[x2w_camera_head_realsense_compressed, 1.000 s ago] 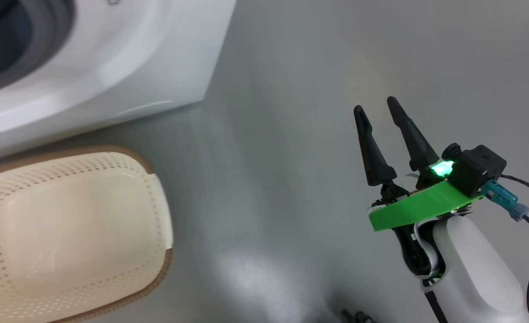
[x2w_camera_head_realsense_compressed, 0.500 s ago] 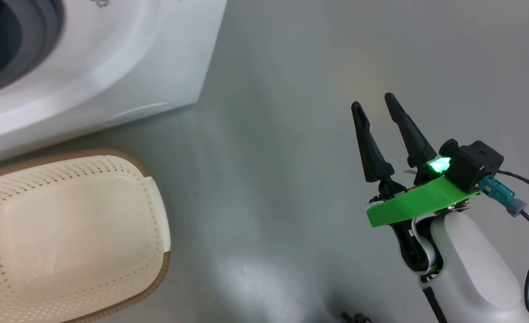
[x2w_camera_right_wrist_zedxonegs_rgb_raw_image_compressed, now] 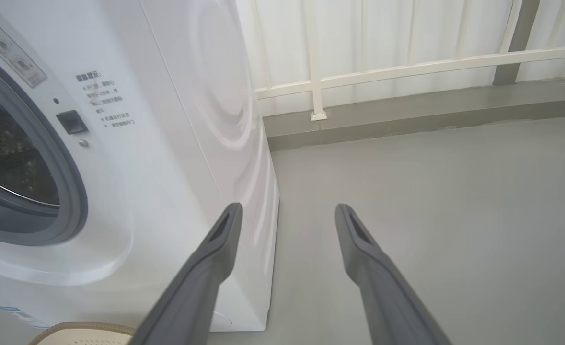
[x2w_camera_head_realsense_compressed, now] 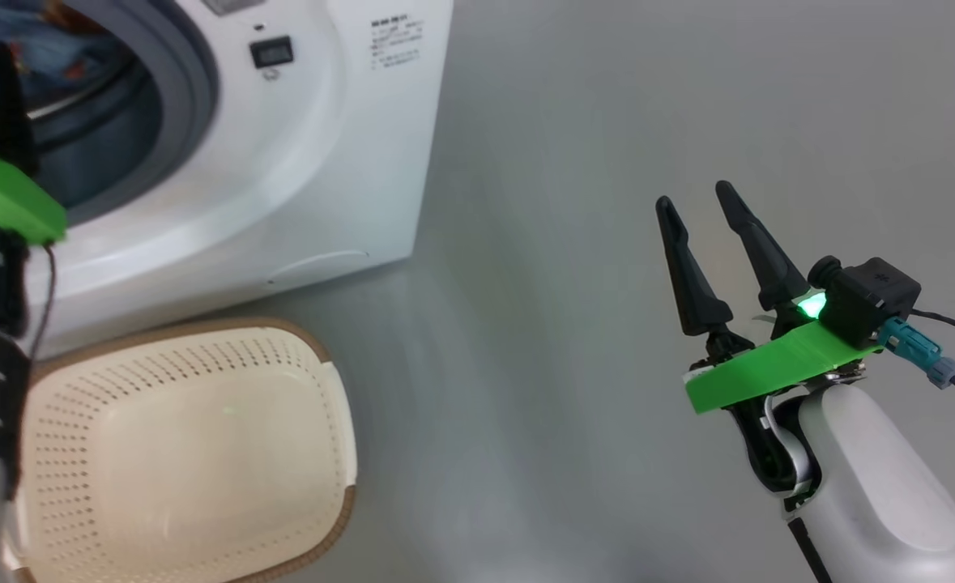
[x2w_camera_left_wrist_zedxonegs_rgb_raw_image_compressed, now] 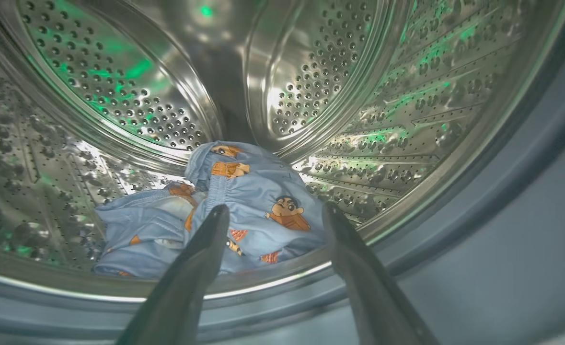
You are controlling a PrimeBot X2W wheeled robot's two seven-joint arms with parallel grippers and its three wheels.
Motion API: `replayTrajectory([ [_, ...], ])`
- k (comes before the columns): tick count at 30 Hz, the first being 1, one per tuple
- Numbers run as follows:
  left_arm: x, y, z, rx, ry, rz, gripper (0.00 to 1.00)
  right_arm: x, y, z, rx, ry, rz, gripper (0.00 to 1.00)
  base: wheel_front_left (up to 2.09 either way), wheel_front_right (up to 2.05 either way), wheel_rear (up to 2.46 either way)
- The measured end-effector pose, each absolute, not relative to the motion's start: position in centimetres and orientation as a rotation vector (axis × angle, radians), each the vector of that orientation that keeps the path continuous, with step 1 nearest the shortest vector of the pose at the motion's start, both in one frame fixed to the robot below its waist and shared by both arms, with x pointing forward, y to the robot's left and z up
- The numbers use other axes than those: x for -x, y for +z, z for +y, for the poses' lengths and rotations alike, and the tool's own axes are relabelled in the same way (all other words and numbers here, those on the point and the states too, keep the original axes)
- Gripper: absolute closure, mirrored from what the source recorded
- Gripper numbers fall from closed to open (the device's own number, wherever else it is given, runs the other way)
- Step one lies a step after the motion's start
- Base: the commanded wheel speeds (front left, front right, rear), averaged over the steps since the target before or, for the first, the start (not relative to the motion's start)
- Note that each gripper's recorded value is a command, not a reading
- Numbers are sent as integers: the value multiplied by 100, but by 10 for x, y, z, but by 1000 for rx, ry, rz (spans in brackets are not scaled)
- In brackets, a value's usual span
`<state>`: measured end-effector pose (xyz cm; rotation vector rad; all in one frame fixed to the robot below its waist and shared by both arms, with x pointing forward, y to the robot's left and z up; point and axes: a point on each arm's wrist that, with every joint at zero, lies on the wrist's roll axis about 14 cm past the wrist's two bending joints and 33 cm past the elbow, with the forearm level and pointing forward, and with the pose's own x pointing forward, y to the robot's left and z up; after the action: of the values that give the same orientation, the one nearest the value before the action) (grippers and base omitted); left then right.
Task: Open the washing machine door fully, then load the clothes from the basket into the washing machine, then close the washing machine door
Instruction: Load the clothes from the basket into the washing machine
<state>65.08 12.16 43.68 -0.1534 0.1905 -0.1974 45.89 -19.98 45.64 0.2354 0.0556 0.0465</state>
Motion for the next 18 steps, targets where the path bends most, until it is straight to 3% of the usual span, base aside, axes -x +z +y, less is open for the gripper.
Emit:
replayTrajectory([
  [7, -612, 453, 117, 174, -211, 162, 0, -450, 472, -197, -232, 70, 27, 0, 0, 0, 0],
  [18, -538, 480, 160, 136, -136, 92, 0, -429, 496, -183, -260, 117, -19, 0, 0, 0, 0],
])
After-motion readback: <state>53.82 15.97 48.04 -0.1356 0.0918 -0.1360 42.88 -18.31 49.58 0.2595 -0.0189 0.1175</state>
